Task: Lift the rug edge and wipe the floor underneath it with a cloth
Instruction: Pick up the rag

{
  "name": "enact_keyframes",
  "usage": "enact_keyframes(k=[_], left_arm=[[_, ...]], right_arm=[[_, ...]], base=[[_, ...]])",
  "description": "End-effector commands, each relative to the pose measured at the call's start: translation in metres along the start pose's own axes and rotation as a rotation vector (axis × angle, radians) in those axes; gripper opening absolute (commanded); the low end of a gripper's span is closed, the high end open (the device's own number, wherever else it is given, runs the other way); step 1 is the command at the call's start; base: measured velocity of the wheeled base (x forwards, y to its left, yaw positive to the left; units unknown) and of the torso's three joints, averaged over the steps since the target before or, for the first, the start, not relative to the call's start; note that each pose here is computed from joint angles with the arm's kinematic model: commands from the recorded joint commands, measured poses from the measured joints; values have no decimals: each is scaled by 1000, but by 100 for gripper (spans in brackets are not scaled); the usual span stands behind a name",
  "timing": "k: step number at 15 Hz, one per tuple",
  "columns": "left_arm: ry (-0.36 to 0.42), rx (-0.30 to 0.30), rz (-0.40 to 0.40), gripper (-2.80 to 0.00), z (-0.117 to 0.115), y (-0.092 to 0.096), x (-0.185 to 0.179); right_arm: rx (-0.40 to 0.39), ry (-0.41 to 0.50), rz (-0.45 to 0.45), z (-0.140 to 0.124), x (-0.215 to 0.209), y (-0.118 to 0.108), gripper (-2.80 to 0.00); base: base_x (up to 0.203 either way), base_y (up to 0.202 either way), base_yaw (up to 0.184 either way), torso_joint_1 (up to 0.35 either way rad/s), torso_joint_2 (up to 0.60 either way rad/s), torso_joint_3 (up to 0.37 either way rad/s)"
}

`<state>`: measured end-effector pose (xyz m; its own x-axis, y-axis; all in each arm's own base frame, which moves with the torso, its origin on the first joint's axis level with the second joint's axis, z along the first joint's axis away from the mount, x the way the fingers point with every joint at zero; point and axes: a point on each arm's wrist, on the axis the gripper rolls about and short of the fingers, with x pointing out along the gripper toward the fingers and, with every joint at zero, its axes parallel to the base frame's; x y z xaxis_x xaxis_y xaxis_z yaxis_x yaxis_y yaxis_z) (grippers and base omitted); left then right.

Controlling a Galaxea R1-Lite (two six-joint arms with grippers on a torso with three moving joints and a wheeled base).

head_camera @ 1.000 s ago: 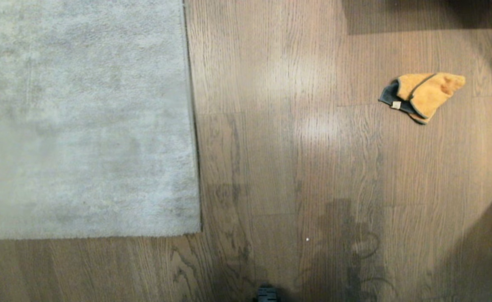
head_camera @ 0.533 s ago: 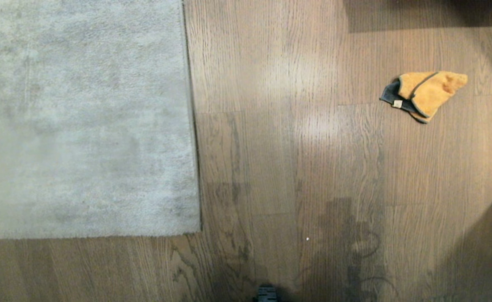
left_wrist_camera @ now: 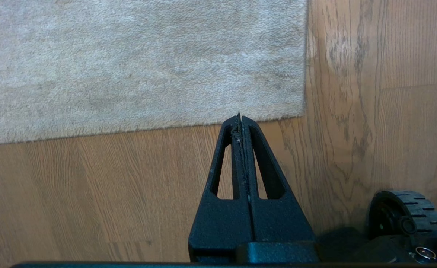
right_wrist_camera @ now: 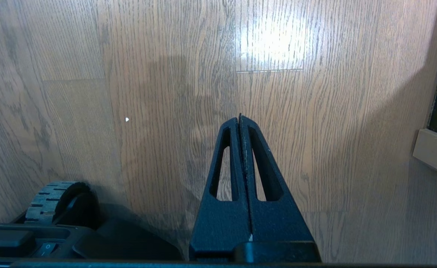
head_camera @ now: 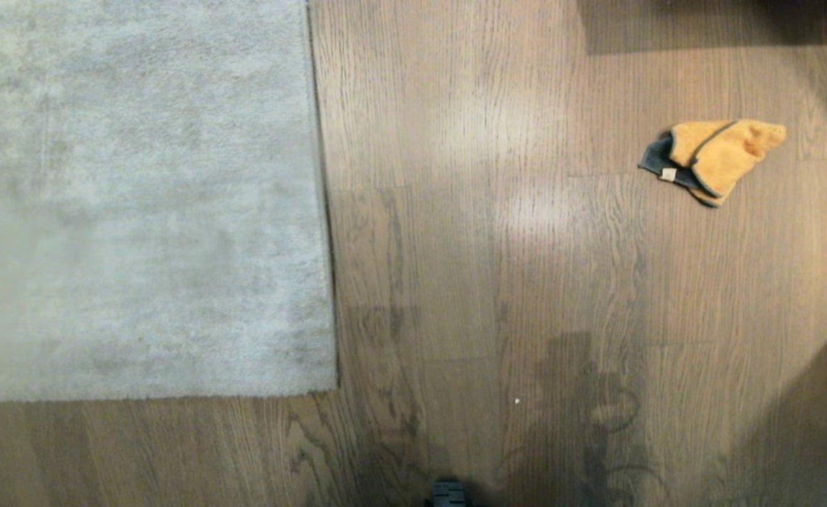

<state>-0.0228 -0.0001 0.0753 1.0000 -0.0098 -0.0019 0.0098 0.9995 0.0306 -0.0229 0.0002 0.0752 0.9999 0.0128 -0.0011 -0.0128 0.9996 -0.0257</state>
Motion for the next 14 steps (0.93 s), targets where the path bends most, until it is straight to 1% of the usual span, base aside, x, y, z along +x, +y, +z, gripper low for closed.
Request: enact_keyframes(k=[1,12,14], left_arm=[[0,0,1,-280,0,0,0],[1,2,1,-280,0,0,0],[1,2,1,-280,0,0,0]], right_arm=[[0,2,0,0,0,0,-280],[0,2,0,0,0,0,-280],[-14,1,4,0,0,0,-280]], base=[[0,0,0,0,0,0],[0,0,0,0,0,0],[0,0,0,0,0,0]])
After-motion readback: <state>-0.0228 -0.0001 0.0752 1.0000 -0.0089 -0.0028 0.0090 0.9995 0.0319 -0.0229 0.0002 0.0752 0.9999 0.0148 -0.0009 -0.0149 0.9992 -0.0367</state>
